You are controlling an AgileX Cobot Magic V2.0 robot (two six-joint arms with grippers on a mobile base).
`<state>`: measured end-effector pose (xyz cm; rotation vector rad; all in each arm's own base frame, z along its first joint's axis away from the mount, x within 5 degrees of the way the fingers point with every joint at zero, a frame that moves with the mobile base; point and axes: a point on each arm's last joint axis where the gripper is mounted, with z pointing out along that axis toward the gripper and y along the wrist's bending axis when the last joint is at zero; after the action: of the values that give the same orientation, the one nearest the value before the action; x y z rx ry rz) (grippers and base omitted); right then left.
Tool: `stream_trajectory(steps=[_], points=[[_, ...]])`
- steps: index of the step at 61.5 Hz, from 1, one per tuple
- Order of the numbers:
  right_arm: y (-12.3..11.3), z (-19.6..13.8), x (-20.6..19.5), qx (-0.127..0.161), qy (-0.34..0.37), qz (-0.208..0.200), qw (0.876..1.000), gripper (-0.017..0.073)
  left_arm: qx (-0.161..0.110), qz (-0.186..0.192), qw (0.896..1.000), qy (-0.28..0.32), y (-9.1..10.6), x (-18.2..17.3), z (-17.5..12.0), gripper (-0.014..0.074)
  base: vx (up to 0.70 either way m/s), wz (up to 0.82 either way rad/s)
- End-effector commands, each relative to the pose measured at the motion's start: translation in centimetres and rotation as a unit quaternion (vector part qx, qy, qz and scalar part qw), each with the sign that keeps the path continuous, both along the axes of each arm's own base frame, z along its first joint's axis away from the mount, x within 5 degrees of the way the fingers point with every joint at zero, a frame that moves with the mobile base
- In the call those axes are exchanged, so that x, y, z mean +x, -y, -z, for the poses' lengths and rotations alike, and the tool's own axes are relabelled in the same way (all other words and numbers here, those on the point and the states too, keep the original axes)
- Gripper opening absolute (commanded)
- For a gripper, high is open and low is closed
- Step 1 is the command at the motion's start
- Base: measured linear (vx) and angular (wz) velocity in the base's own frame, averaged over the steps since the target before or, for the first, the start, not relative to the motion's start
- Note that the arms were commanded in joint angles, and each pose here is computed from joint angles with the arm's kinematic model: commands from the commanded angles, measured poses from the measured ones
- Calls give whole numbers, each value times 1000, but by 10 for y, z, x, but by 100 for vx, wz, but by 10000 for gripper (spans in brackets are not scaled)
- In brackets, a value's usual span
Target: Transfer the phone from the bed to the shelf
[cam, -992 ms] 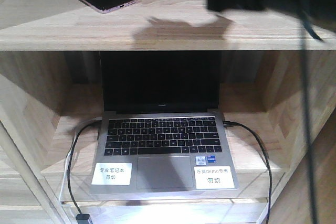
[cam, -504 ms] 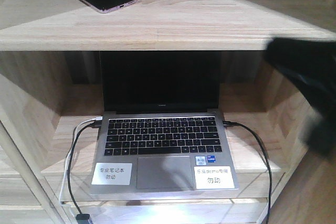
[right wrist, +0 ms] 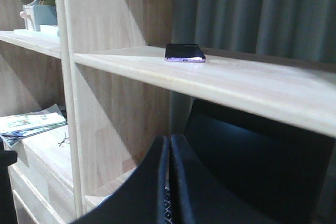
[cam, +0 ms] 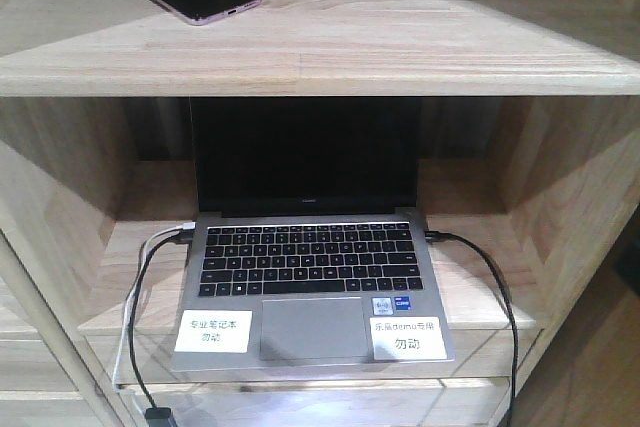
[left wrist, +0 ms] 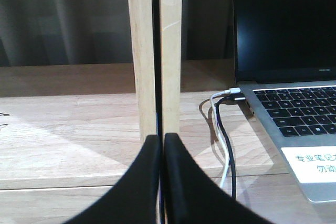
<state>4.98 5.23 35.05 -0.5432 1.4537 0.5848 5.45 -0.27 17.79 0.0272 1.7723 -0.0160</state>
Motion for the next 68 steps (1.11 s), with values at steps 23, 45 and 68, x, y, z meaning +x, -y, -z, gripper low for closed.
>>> stream_trajectory(steps=[23, 45, 68], points=[[4, -3, -1, 26, 13, 20, 999, -8, -5, -3, 999, 38, -1, 1, -6, 1, 0, 0], [4, -3, -1, 26, 13, 20, 999, -8, -5, -3, 999, 38, -1, 1, -6, 1, 0, 0], [5, -3, 0, 24, 14, 25, 999, -8, -5, -3, 999, 38, -1, 1, -6, 1, 0, 0]])
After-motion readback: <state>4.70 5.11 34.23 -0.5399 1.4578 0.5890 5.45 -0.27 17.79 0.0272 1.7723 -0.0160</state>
